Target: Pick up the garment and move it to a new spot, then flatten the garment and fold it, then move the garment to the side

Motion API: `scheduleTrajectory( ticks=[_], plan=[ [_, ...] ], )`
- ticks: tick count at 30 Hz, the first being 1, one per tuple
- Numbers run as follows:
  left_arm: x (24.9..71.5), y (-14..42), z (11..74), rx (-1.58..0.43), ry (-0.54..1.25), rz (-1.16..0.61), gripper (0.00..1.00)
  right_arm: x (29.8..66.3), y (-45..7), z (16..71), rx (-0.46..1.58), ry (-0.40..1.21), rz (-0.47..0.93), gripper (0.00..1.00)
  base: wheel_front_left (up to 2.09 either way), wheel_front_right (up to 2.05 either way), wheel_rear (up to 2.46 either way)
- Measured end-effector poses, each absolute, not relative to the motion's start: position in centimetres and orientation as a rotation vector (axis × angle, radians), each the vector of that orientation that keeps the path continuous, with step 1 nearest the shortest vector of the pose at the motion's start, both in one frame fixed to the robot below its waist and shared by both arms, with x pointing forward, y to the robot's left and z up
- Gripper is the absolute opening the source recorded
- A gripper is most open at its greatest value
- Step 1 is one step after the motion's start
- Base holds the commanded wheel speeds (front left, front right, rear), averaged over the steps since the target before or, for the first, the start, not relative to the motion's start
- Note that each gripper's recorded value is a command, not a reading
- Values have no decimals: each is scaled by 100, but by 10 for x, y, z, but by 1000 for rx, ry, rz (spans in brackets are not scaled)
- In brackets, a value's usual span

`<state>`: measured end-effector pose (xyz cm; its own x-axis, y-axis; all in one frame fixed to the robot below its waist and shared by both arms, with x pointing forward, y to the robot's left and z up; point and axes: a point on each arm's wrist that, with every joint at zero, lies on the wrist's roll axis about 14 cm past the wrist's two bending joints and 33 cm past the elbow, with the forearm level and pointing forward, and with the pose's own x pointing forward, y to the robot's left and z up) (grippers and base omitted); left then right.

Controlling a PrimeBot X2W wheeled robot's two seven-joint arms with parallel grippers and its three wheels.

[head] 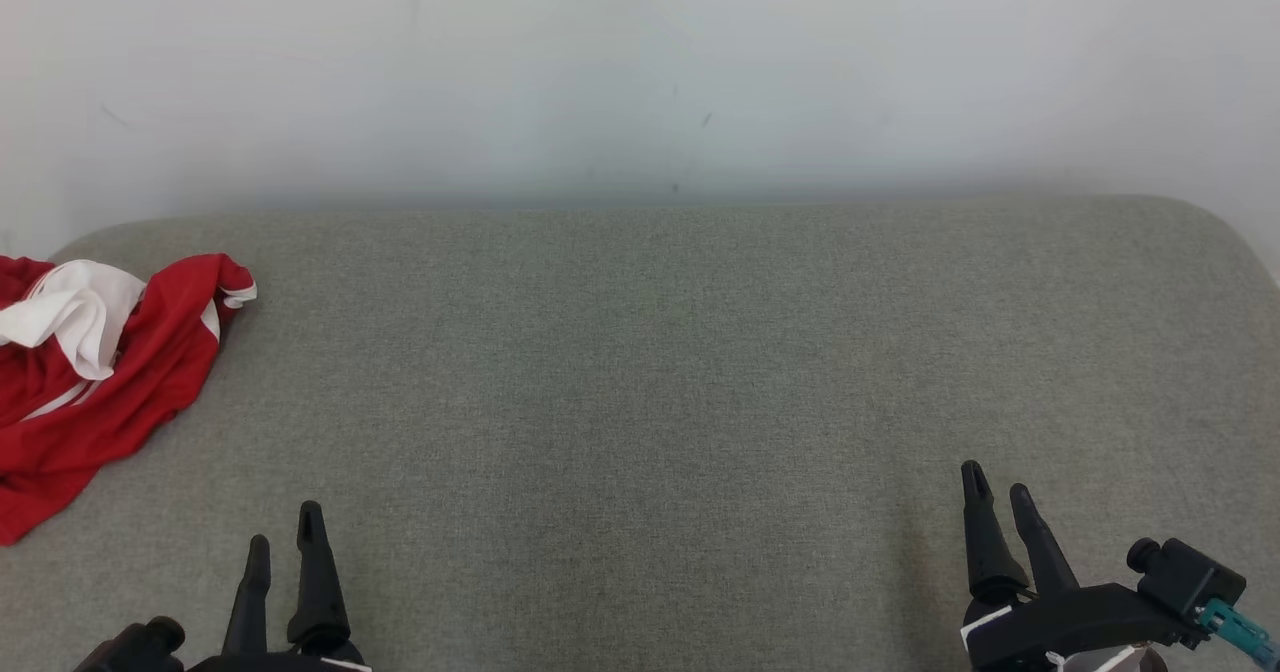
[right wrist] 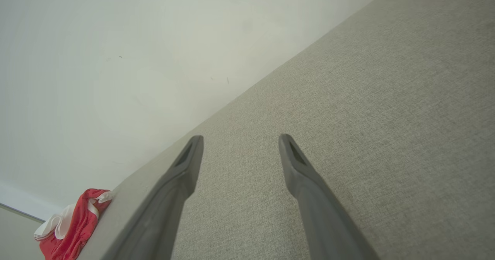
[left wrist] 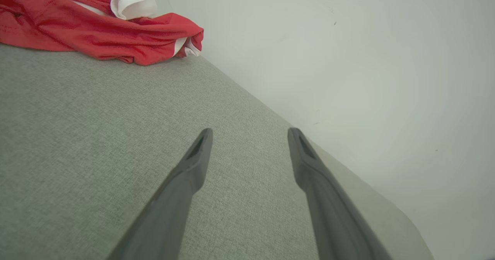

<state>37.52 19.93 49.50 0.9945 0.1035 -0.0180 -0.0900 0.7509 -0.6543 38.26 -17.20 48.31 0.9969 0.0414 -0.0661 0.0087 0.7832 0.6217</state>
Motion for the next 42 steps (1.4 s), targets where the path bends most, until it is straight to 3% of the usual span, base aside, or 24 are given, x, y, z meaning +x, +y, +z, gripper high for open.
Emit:
scheduleTrajectory(
  ticks=[42],
  plan=[
    [365,200,500,-229,-52,93,100,373,-157,491,259,0,104,100,0,0,0]
  ],
)
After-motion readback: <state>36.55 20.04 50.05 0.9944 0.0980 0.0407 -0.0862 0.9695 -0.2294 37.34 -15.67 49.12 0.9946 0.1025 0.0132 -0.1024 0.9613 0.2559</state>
